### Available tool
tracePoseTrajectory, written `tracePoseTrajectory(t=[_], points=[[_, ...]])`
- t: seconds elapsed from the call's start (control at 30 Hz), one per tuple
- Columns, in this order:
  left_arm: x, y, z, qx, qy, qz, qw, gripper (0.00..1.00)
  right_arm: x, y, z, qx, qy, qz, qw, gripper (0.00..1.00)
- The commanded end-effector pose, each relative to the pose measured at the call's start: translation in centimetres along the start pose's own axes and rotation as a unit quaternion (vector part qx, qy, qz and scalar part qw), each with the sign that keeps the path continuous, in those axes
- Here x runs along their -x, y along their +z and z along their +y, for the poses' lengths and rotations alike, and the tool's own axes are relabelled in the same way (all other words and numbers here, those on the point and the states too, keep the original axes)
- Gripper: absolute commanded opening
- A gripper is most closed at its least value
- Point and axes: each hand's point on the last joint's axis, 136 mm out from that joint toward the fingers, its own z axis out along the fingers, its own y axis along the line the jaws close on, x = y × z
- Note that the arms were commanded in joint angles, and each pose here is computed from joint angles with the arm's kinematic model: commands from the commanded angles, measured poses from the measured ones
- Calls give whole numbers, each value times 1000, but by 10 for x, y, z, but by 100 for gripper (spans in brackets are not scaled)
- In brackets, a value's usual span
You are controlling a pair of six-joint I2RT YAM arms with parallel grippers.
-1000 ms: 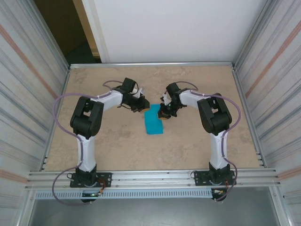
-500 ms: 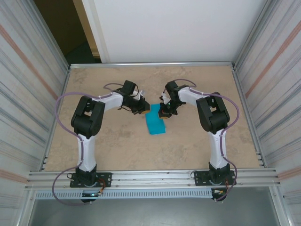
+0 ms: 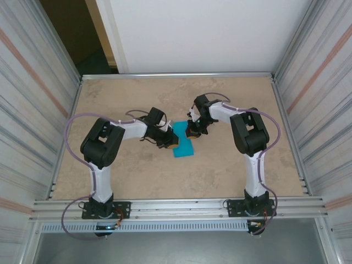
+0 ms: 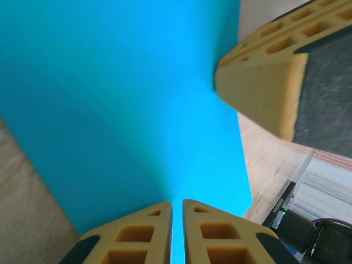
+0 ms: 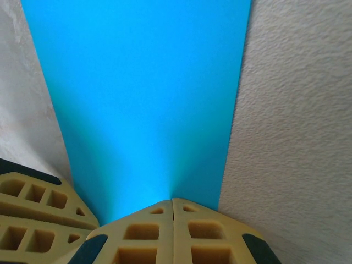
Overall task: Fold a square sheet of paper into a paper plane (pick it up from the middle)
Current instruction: First fold the square sheet of paper in half at the center of the table.
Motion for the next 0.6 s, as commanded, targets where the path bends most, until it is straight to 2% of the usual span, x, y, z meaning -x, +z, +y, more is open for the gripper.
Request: tracePoseTrajectory(t=[0.0, 0.33, 0.4, 0.57], points=[[-6, -9, 0, 7, 1, -5, 1000, 13, -47, 30, -99, -164, 83, 73, 980, 2], [-33, -16, 47, 103, 3, 2, 995, 13, -51, 30, -105, -170, 91, 74, 978, 2], [-32, -23, 40, 97, 18, -10, 995, 13, -51, 30, -106, -171, 92, 73, 978, 1], [-10, -41, -6, 43, 67, -66, 995, 13, -54, 31, -107, -171, 94, 75, 978, 2]])
